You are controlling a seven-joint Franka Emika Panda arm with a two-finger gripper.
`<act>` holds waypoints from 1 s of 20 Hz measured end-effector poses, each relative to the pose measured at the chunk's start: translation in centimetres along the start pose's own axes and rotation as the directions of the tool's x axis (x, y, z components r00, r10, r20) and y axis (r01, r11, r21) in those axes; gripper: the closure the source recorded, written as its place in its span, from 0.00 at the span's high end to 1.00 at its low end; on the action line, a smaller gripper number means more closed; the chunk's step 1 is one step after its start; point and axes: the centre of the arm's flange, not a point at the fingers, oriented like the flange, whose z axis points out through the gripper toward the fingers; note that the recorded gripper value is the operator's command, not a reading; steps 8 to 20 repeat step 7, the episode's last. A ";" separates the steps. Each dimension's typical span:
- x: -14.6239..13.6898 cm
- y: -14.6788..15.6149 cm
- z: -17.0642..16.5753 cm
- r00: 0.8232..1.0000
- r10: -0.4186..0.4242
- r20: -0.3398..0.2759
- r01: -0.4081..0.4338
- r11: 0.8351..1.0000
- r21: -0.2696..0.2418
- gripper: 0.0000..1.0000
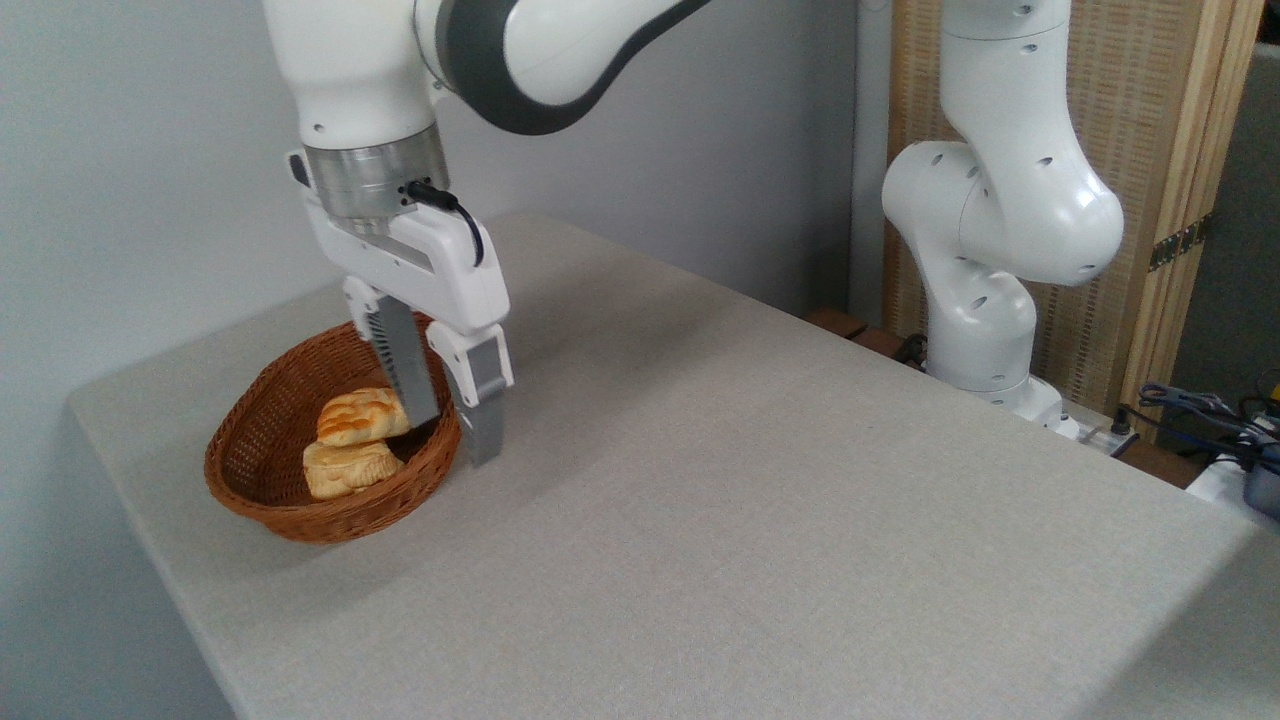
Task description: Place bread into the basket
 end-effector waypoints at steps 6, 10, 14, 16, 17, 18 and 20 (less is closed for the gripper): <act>-3.2 -3.1 -0.4 0.991 0.128 0.034 -0.127 0.992 -0.021 1.00; -3.3 -3.1 -0.5 0.991 0.128 0.037 -0.127 0.992 -0.023 1.00; -3.3 -3.1 -0.5 0.991 0.128 0.037 -0.127 0.992 -0.023 1.00; -3.3 -3.1 -0.5 0.991 0.128 0.037 -0.127 0.992 -0.023 1.00; -3.3 -3.1 -0.5 0.991 0.128 0.037 -0.127 0.992 -0.023 1.00; -3.3 -3.1 -0.5 0.991 0.128 0.037 -0.127 0.992 -0.023 1.00; -3.3 -3.1 -0.5 0.991 0.128 0.037 -0.127 0.992 -0.023 1.00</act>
